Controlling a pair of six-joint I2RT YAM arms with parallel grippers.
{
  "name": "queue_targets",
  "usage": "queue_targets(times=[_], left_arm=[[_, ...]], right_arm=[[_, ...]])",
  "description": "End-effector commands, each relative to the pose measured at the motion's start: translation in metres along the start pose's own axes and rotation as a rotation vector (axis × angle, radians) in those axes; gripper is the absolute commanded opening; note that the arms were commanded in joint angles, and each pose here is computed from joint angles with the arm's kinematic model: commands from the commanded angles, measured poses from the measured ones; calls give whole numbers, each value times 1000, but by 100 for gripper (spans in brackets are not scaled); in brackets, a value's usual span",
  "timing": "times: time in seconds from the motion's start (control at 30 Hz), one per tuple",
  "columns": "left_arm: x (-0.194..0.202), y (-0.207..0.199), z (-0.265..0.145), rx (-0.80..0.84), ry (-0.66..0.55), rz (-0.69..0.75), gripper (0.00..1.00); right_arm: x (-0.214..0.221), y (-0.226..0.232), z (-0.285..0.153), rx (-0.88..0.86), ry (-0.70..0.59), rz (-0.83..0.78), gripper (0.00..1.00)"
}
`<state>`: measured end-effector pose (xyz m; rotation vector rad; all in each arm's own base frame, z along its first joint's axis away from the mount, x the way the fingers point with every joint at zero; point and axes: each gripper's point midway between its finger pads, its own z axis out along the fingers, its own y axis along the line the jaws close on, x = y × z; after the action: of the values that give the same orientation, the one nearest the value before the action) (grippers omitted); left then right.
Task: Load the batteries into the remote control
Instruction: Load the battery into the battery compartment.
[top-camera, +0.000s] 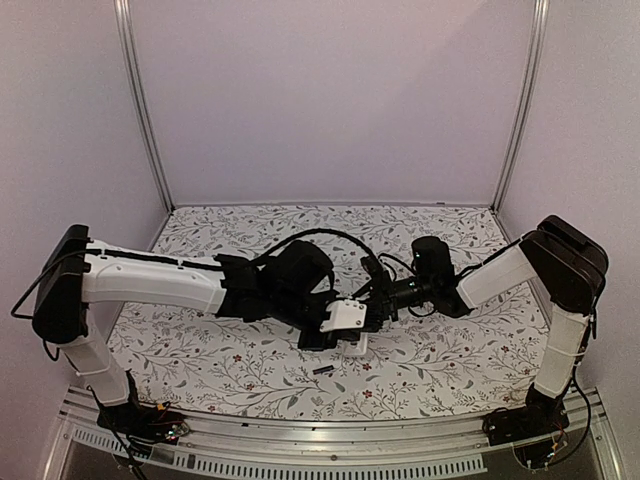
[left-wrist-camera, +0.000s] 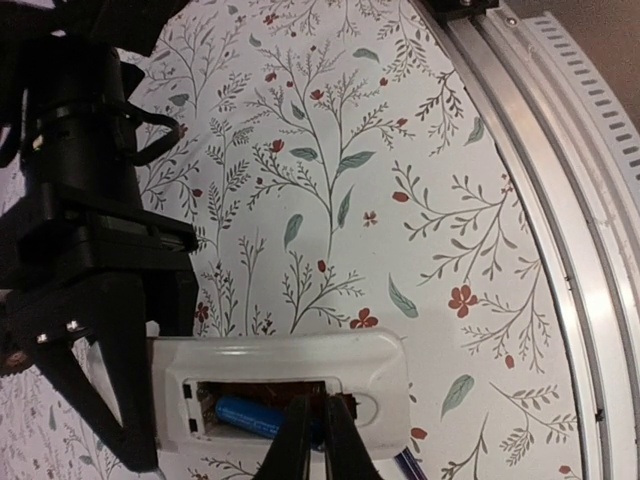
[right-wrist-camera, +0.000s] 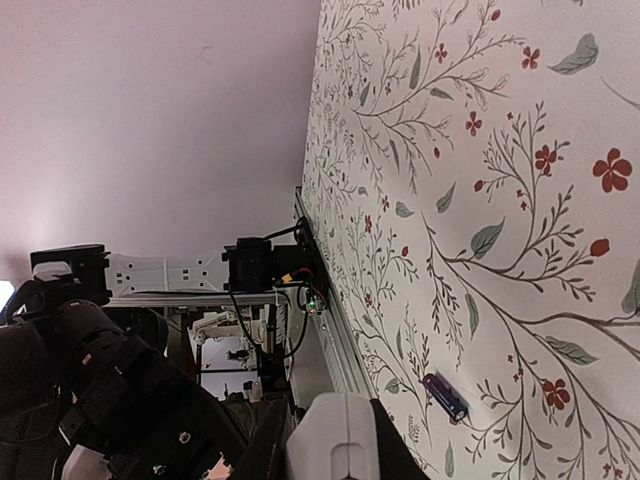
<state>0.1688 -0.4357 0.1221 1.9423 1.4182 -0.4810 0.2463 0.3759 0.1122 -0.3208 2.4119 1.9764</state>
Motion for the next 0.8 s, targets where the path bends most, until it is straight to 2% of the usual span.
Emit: queue_targets(times=[0.0, 0.2, 0.57, 0.67, 0.77], left_arm=[[18, -8, 9, 25, 81, -11, 7], [13, -3, 6, 9, 69, -27, 10], [-46, 19, -35, -118, -57, -109, 27], [-53, 32, -46, -192, -63, -204, 33], [-44, 57, -59, -334, -27, -394, 39]], right_arm=[[9, 17, 0, -32, 29, -28, 0], [8, 16, -1, -25, 18, -28, 0], [-11, -10, -2, 37, -64, 9, 0], [-17, -12, -2, 47, -88, 6, 0], [-23, -10, -3, 50, -112, -6, 0]])
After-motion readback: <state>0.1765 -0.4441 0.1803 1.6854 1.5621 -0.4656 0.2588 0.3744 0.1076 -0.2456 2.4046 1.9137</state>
